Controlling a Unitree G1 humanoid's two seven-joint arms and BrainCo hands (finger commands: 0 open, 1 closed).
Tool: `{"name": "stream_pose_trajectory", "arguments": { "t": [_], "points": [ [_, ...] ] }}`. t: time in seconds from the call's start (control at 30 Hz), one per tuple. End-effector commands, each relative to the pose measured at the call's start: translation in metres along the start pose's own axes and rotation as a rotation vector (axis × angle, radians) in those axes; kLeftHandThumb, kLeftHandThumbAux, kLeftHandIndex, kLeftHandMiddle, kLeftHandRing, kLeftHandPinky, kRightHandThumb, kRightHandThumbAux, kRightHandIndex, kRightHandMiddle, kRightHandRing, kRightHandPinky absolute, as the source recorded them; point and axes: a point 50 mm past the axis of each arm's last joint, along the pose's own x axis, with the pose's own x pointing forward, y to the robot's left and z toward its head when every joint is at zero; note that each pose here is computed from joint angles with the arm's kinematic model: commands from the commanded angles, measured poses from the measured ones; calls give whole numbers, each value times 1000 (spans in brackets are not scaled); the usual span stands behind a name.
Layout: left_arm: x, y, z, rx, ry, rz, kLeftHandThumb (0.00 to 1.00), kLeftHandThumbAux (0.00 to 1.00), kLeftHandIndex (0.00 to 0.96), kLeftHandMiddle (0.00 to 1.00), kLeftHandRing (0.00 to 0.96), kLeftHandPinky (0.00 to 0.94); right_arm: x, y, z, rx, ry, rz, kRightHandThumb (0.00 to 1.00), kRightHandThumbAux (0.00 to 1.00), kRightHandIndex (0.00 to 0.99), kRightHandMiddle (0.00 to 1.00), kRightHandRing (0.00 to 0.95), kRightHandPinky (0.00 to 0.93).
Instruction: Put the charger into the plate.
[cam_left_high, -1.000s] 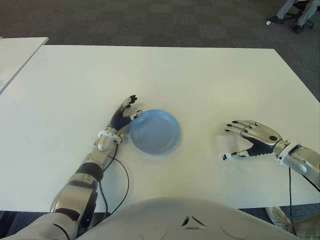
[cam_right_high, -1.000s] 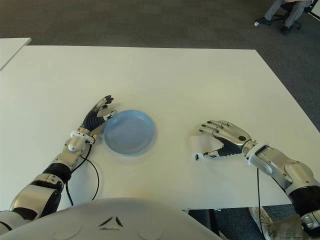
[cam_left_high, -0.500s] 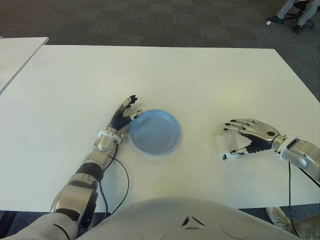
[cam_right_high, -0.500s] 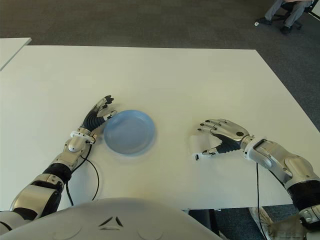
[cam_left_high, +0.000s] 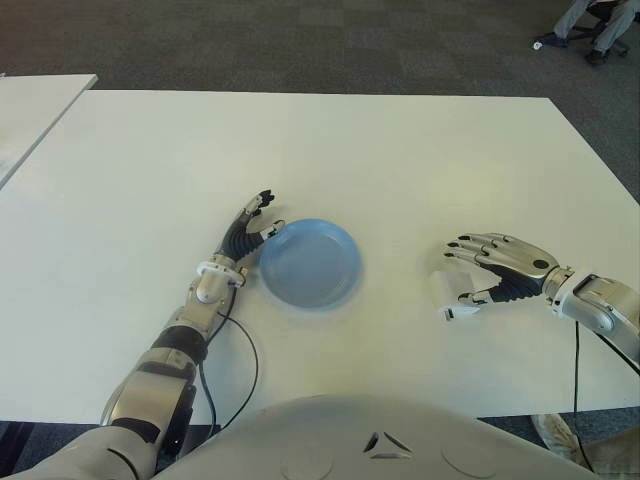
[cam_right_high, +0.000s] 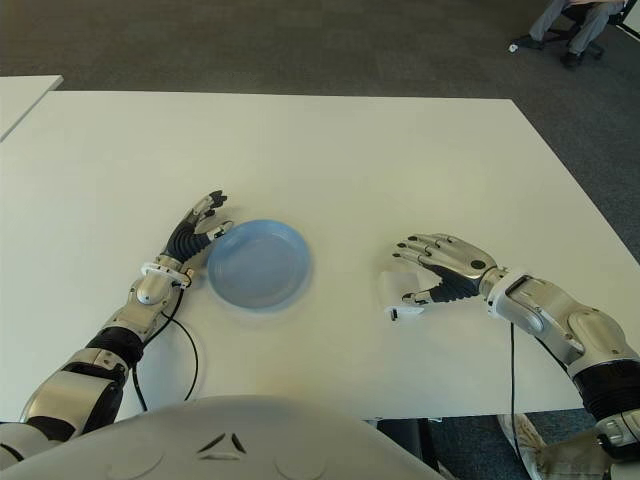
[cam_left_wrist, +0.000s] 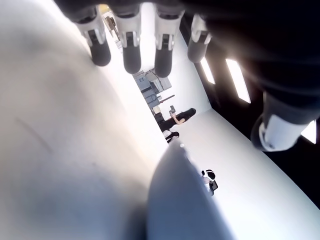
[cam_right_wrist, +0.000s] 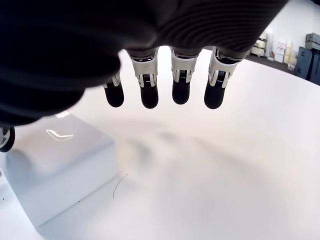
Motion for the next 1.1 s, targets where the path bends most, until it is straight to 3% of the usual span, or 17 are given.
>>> {"name": "stream_pose_trajectory", "arguments": {
  "t": [0.03, 1.1],
  "points": [
    [-29, -21, -30, -28, 178, -58, 0, 492, 86, 145, 125, 46, 1, 3, 3, 4, -8, -4, 125, 213, 29, 26, 21, 55],
    [-31, -17, -32, -4, 176, -71, 0, 527, 65, 145, 128, 54, -2, 9, 8, -9, 9, 19, 116, 156, 0, 0, 0, 0]
  ]
}}
